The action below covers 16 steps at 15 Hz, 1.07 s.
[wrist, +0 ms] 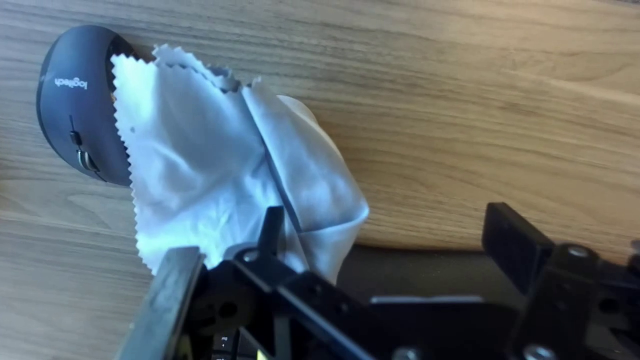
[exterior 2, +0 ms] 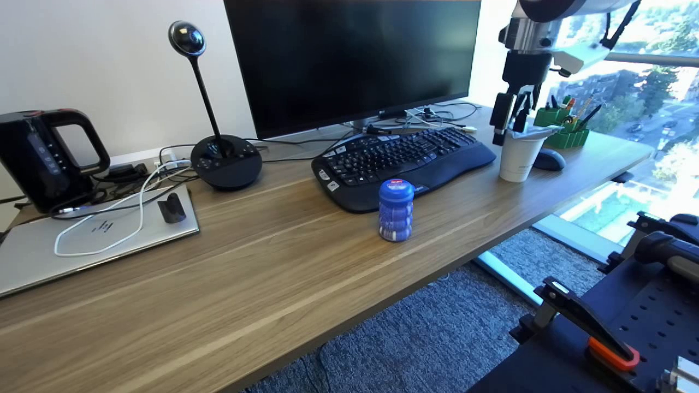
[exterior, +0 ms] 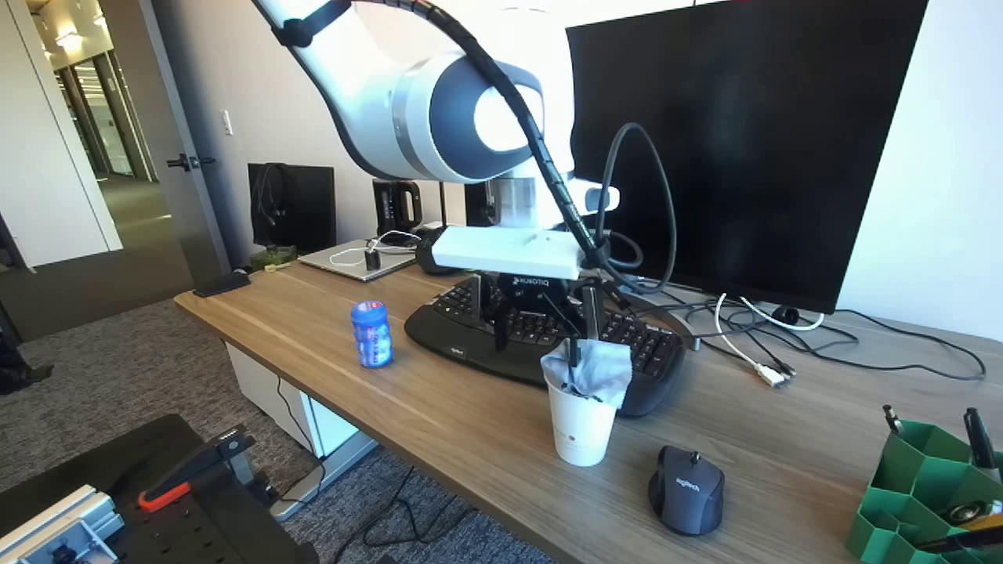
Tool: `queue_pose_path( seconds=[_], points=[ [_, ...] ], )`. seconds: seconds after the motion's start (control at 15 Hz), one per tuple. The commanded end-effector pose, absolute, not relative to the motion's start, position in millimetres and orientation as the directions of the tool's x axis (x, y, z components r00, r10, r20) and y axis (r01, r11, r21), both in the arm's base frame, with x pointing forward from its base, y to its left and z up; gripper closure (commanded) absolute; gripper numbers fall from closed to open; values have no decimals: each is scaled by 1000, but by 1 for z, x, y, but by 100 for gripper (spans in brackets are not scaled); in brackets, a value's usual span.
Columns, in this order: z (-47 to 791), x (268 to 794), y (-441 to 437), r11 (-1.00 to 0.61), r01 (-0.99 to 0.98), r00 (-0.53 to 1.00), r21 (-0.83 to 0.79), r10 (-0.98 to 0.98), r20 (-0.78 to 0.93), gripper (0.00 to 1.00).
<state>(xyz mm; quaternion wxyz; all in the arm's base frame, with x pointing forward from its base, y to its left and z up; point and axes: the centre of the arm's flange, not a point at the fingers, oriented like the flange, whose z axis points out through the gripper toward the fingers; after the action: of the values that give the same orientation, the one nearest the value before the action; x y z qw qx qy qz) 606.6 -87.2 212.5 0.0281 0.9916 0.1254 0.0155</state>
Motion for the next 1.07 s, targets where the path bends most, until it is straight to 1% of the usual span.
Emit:
queue_pose_path(
  seconds=[0.0,1.0],
  points=[
    [207,607,-91,-963,261,964,70,264,26,0],
    [188,605,-95,-961,268,963,75,267,-18,0]
  ],
)
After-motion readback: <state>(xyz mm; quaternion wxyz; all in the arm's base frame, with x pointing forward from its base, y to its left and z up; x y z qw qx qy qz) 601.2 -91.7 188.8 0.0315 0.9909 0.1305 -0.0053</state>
